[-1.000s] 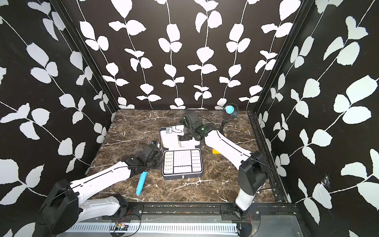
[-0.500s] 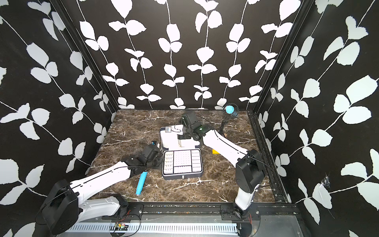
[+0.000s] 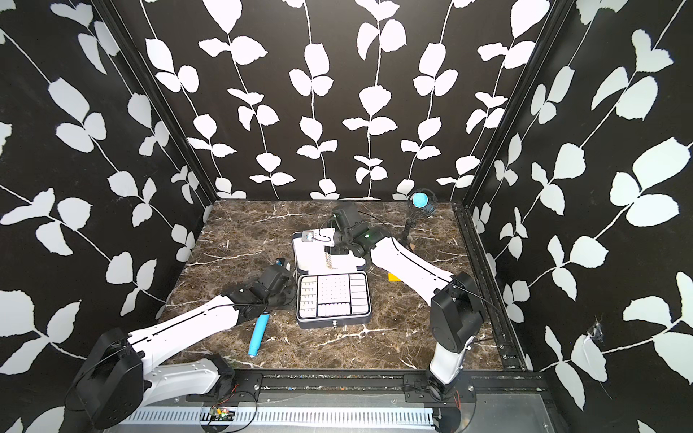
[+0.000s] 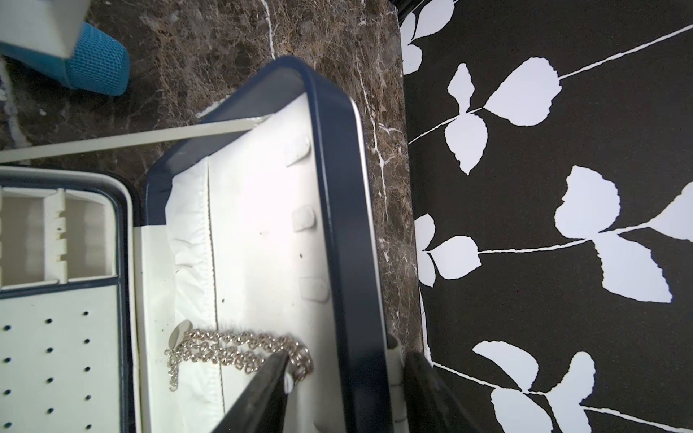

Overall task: Put jewelry chain into jewelry box
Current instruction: Close the fastener on the jewelry box.

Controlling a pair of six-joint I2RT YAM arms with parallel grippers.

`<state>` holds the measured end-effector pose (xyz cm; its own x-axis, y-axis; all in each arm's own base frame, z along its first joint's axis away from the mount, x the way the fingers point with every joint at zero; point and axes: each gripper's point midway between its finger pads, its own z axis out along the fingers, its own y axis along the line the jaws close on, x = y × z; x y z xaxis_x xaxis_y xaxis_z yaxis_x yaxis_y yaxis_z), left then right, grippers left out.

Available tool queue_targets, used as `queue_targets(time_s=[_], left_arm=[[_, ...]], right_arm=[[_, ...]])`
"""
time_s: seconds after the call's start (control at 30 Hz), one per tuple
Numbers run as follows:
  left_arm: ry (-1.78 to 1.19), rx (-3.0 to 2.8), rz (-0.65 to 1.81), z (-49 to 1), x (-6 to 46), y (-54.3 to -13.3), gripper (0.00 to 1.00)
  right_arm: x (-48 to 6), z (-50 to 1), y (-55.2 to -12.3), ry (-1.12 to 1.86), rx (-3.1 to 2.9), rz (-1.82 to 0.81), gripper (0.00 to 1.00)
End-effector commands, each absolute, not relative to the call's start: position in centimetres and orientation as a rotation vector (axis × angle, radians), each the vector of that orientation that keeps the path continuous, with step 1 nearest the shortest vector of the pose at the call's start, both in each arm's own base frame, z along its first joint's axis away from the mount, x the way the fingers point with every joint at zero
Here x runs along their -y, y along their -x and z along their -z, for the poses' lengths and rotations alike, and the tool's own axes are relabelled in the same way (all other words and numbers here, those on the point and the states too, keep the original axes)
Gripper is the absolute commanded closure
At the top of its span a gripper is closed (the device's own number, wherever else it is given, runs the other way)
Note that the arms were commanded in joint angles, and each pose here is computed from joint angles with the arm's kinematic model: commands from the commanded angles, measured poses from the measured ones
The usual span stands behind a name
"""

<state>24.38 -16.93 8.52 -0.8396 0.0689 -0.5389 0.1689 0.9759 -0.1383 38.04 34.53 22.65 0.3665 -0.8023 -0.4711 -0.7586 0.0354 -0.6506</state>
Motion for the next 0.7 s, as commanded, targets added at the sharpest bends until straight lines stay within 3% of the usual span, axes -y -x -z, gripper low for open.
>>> queue_targets(time_s=[0.0, 0.67], left_arm=[[-0.168, -2.571, 0.208, -8.27, 16.00, -23.93, 0.61], [-0.167, -2.570, 0.197, -8.26, 15.66, -23.72, 0.62]], right_arm=[[-34.54, -23.64, -39.12, 1.658, -1.384, 0.088, 0.52], [-34.39, -23.37, -39.57, 1.644, -1.407, 0.102, 0.69]])
